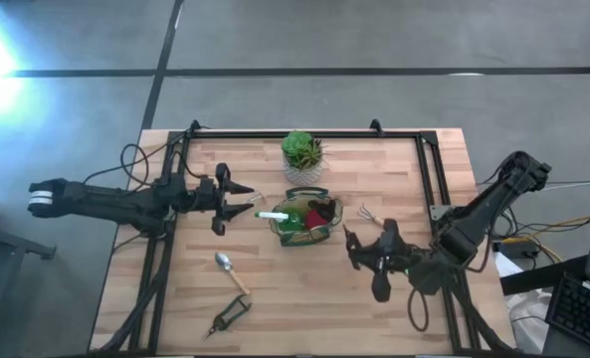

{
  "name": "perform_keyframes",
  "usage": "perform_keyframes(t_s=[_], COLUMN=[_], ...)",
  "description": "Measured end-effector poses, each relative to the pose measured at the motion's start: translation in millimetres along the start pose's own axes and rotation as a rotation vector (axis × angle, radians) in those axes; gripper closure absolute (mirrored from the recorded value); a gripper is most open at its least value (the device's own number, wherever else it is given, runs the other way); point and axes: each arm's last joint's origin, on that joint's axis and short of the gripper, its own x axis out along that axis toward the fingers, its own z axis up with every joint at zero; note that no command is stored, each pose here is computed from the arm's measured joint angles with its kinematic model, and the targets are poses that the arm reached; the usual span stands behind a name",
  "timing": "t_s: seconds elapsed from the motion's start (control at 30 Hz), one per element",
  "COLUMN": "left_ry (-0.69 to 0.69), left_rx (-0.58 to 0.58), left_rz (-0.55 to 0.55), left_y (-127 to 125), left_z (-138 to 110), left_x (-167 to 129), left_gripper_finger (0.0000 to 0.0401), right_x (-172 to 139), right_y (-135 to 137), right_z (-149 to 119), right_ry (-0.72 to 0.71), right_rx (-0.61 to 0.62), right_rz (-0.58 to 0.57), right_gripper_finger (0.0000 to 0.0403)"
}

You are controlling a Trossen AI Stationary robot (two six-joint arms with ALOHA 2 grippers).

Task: Pick & Place Garden tools in Gardening bag
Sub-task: Put the right green shear scissors into the gardening bag

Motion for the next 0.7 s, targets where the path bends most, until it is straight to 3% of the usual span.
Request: perform_keyframes(t_s=[0.43, 0.7], left_ry=[0.000, 0.006], left_rx=[0.000, 0.000], left_rz=[0.000, 0.000], left_y=[0, 0], left_z=[0, -1], left_x=[0, 0], left_gripper_finger=[0.0206, 0.0206], right_x=[9, 16], right_y=[-24, -26], right_z=[26, 34], right_ry=[-0.055, -0.057], right_rx=[-0.132, -0.241], right_rz=[-0.088, -0.057], right_gripper_finger=[0.0384, 0.0385])
